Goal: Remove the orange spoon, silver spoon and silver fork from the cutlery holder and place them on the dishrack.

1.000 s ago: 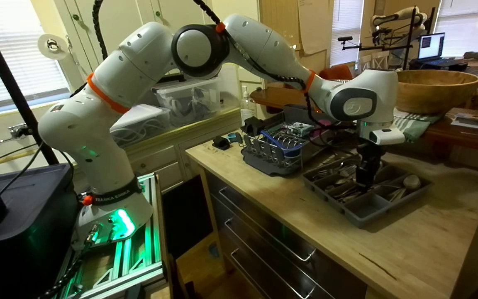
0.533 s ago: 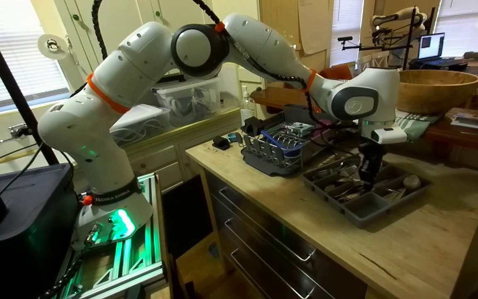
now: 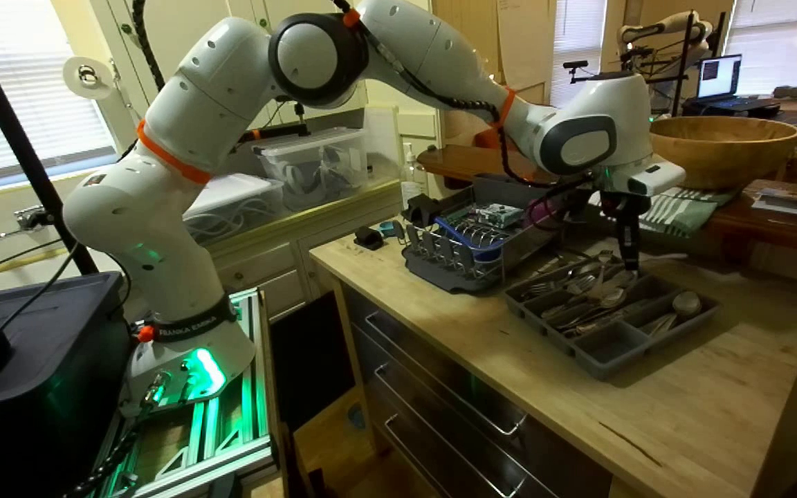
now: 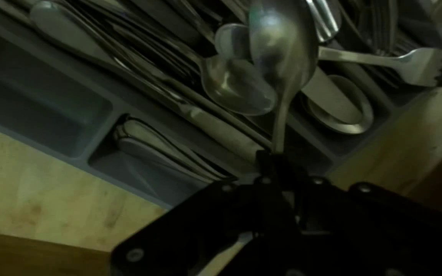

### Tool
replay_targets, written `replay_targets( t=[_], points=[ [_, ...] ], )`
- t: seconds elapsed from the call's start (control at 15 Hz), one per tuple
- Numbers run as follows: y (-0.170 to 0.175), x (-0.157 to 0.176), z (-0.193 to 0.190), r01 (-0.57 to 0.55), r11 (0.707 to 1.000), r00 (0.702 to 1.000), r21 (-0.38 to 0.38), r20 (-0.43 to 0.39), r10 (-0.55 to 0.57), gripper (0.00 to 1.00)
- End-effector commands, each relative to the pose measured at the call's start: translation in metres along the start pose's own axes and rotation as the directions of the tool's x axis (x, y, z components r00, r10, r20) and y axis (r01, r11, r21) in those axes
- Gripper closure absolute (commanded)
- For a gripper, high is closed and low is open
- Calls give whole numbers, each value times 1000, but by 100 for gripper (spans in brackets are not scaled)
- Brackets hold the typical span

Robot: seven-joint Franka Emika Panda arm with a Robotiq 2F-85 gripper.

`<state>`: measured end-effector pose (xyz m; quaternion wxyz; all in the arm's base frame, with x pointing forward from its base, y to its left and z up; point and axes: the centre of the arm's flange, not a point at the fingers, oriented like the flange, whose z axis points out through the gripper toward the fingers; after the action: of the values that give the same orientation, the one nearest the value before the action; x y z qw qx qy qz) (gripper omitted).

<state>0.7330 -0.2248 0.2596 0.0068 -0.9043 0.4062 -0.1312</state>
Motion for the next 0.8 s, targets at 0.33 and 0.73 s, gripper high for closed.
replay_targets(
  t=[0.33,0.73],
  points=[
    [-29,-66,-99,439,880,897,182,-146,-417,97],
    [-72,-106,-139,729,662,683,175,-248,-687,97]
  ],
)
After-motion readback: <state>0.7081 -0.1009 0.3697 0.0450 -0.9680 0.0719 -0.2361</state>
